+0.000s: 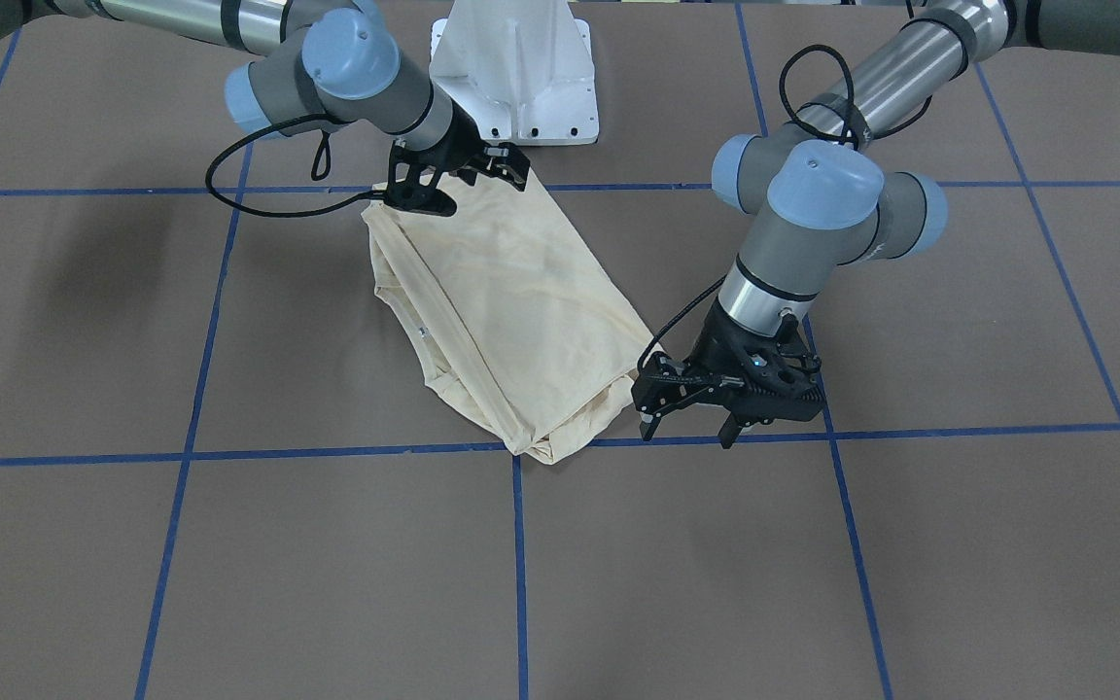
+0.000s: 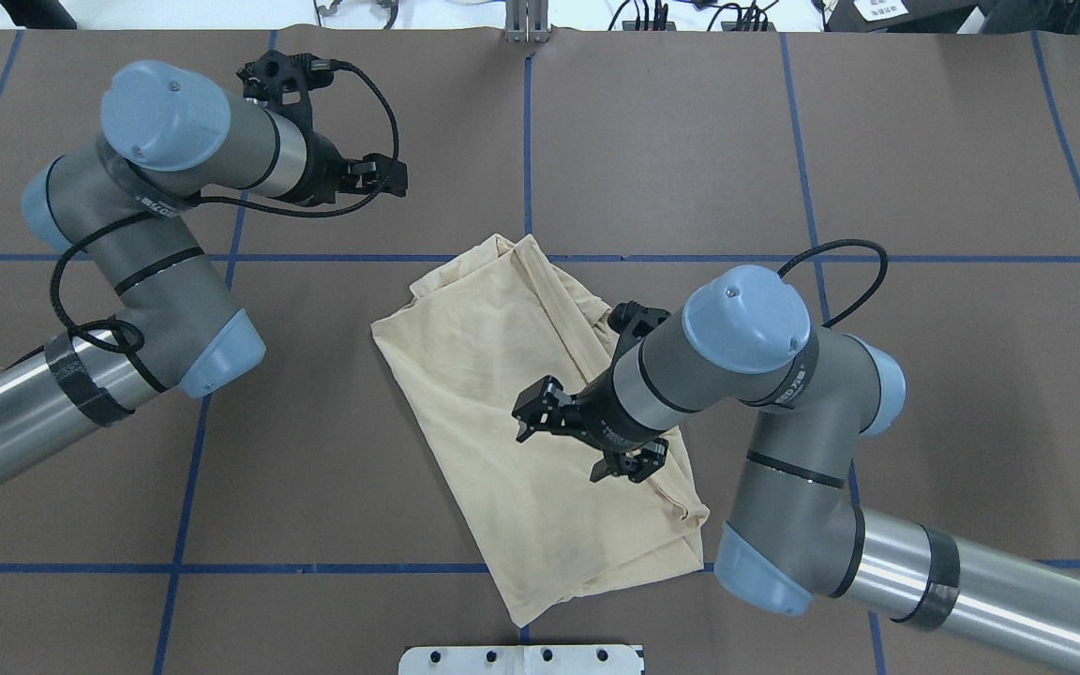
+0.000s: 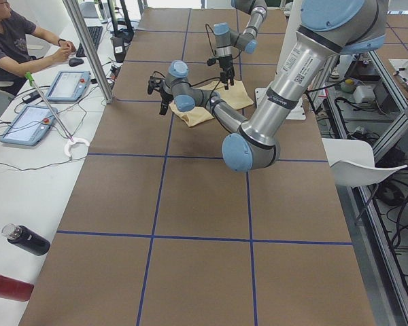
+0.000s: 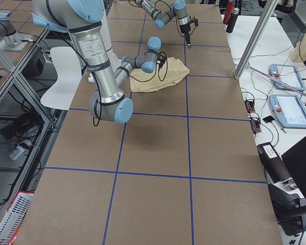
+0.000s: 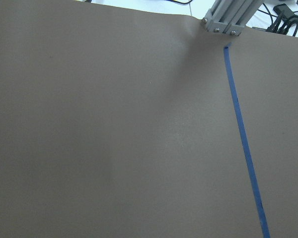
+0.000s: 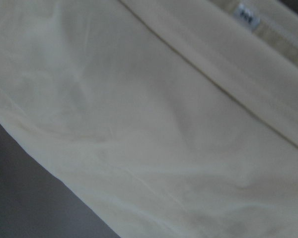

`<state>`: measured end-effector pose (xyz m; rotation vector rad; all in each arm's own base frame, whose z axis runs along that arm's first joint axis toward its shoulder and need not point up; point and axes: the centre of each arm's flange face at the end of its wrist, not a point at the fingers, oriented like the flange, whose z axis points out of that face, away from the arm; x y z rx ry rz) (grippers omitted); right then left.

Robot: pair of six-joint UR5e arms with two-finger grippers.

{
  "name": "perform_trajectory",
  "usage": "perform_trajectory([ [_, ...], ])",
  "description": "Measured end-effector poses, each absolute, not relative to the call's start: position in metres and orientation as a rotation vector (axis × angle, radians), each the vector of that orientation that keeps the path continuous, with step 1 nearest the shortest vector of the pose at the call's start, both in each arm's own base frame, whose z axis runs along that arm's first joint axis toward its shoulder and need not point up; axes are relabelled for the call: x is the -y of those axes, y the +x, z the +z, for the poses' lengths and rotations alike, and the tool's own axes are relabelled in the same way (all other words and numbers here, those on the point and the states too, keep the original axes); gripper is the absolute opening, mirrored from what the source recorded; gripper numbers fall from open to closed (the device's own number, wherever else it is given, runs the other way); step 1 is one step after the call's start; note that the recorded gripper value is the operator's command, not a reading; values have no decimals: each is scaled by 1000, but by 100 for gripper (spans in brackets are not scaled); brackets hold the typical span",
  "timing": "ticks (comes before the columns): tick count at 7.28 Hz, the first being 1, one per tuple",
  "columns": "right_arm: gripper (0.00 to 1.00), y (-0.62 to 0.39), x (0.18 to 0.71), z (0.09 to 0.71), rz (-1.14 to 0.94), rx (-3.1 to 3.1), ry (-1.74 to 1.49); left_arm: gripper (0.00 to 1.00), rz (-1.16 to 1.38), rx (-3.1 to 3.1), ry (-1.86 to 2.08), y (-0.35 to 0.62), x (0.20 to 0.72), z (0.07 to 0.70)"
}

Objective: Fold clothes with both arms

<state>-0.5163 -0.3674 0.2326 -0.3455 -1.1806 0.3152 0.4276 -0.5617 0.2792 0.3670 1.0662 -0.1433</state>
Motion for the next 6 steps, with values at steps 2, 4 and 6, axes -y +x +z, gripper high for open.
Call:
perform_trajectory([
  [2, 100, -485, 414, 235, 391, 1197, -229, 99, -167, -1102, 250, 441, 533, 288],
  [4, 100, -474, 432, 237, 416, 1198, -158, 97, -171, -1110, 161, 474, 500, 296],
  [6, 100, -471, 436, 236, 425, 1196, -143, 96, -154, -1096, 128, 494, 485, 306],
])
